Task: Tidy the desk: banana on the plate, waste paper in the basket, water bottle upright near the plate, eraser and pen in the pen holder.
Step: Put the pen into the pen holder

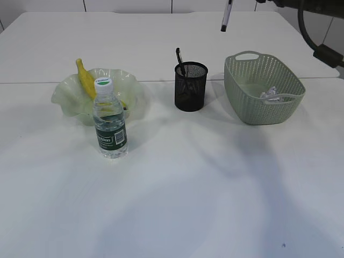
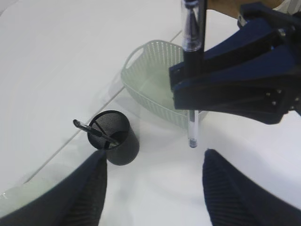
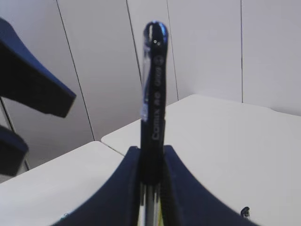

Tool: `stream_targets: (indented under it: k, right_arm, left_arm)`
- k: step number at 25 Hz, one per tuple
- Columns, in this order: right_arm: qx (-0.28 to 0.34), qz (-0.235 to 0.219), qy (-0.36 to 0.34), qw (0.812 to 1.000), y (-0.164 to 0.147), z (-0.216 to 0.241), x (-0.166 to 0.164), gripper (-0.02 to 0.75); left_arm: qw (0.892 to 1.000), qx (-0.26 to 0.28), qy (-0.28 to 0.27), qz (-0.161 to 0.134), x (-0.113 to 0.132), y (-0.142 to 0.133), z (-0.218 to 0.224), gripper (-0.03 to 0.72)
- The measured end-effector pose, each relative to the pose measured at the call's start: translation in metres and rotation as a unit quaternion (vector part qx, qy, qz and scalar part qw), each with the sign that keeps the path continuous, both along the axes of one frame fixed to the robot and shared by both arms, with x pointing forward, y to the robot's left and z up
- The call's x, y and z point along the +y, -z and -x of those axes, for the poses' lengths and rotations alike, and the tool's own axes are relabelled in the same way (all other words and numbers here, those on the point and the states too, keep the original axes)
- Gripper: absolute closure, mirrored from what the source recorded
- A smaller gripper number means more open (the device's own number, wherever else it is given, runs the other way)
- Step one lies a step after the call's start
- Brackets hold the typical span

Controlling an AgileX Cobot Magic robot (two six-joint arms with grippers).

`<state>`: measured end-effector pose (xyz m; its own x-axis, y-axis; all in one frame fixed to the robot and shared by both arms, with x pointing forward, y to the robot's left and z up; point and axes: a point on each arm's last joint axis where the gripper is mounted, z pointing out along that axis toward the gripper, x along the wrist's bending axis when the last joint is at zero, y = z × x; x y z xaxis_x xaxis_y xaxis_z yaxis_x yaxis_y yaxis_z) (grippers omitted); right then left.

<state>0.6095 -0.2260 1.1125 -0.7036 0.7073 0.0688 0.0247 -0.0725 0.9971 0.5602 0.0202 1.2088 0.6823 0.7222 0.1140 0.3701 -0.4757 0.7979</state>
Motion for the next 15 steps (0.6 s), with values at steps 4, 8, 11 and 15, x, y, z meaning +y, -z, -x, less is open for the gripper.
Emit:
stream_targets:
  k: [4, 8, 11, 15]
  right_arm:
    - [-0.005, 0.022, 0.000, 1.000, 0.002, 0.000, 0.000, 0.651]
    - [-0.011, 0.053, 0.003, 0.999, 0.005, 0.000, 0.000, 0.651]
    - [-0.025, 0.084, 0.004, 0.996, 0.007, -0.001, -0.001, 0.651]
    - [-0.046, 0.111, 0.014, 0.993, 0.003, -0.003, -0.002, 0.651]
  left_arm:
    - [1.000, -0.010, -0.009, -0.020, 0.004, -0.001, -0.001, 0.231]
    - [0.999, -0.015, -0.018, -0.043, 0.008, 0.000, -0.002, 0.231]
    - [0.998, -0.026, -0.025, -0.057, 0.011, 0.000, -0.004, 0.232]
    - [0.996, -0.029, -0.032, -0.073, 0.013, 0.000, -0.004, 0.232]
